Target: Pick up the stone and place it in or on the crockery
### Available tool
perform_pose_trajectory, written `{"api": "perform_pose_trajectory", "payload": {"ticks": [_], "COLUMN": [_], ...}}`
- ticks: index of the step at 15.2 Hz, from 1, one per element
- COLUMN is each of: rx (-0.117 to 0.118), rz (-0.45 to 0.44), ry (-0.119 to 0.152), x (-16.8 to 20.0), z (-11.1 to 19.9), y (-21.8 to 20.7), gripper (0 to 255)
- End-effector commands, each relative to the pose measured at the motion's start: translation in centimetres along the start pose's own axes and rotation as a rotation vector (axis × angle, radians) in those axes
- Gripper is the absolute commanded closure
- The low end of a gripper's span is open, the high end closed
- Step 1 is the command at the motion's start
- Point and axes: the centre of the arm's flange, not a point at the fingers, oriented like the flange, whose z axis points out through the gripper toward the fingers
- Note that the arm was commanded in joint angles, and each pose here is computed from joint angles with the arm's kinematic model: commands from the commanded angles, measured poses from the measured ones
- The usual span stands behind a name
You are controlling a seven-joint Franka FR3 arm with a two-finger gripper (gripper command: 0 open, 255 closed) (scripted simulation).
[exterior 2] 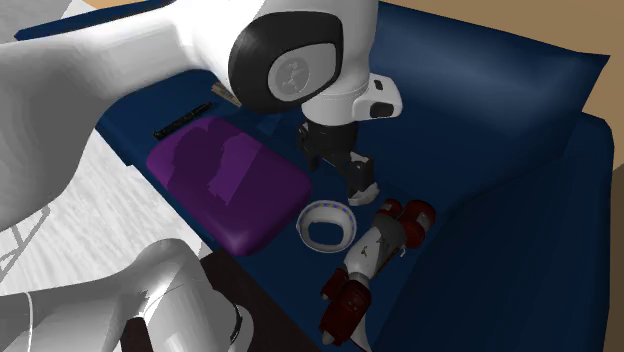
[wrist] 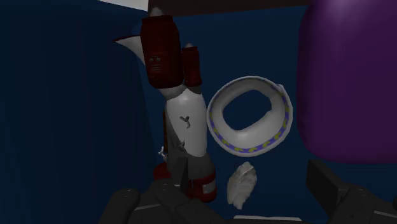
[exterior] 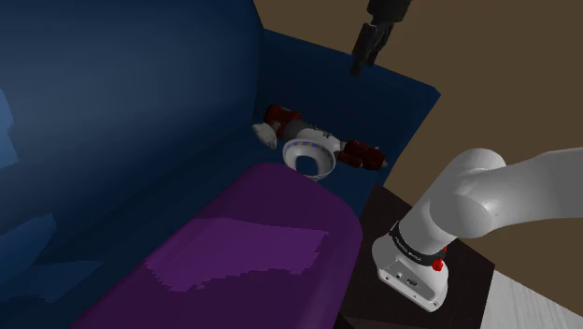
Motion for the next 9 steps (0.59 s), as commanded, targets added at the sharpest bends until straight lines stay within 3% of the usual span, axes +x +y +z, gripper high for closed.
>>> {"api": "perform_pose_trajectory", "payload": {"ticks": [1,9], "rx": [0.0,0.044], "rz": [0.0,0.005], "ry": [0.0,-0.022], "x": [0.0,6.8], "z": [0.0,8.3], "y": [0.0,-0.2], "gripper": [0,0]}}
